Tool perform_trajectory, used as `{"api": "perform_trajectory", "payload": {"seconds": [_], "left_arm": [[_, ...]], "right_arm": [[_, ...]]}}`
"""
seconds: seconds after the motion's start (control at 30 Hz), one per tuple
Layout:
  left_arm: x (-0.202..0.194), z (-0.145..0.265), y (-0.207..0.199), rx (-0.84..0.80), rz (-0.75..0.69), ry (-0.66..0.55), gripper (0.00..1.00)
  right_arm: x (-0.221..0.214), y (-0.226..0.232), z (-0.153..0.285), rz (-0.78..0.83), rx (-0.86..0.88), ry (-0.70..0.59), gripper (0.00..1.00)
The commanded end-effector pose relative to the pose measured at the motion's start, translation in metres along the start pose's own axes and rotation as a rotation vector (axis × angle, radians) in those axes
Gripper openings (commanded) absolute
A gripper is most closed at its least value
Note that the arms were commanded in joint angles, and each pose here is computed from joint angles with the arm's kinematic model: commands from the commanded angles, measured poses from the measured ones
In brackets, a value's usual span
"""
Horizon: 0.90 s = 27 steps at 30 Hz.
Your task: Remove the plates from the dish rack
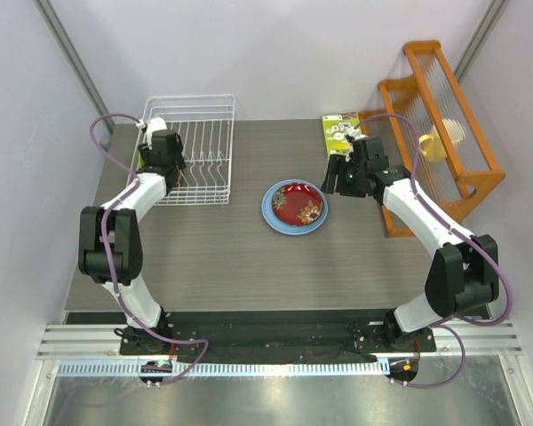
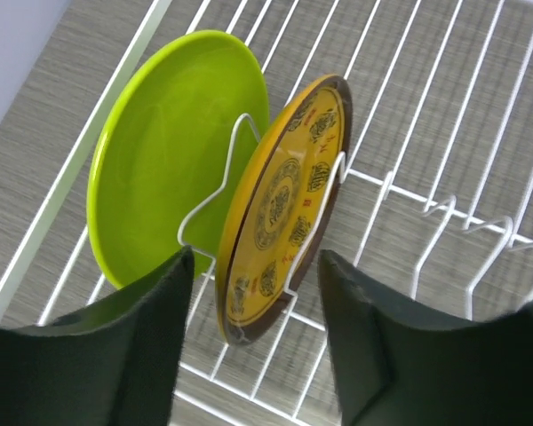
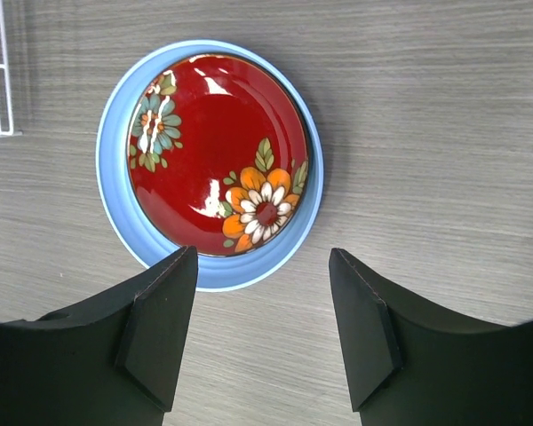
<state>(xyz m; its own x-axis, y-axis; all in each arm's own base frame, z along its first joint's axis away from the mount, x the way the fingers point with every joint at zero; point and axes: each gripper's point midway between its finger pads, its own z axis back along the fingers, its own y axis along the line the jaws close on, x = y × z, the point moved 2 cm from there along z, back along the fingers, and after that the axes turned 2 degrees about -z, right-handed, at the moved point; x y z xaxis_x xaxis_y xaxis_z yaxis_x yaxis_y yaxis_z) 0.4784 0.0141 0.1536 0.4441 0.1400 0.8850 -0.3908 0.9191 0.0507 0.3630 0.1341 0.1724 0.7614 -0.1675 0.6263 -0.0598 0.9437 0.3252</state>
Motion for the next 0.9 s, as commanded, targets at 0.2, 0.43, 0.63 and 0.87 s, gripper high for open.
{"api": "perform_trajectory", "payload": {"seconds": [0.2,0.43,0.63,0.87], "left_arm": [[0.022,-0.011,-0.003,0.002,0.026,-0.048,0.2],[0.033,0.001,0.005,0.017,0.01,-0.073,0.0],[0.072,0.037,0.021,0.064,-0.059,-0.164,0.0],[0.11,0.09,0.022,0.133,-0.19,-0.275,0.0]], "right_arm": [[-0.002,-0.003,0.004,-0.003,-0.013,-0.019,0.66],[-0.004,-0.004,0.006,-0.009,-0.014,-0.018,0.66],[-0.006,-0.007,0.008,-0.009,-0.03,-0.023,0.66],[0.0,-0.007,0.01,-0.01,-0.039,-0.043,0.66]]}}
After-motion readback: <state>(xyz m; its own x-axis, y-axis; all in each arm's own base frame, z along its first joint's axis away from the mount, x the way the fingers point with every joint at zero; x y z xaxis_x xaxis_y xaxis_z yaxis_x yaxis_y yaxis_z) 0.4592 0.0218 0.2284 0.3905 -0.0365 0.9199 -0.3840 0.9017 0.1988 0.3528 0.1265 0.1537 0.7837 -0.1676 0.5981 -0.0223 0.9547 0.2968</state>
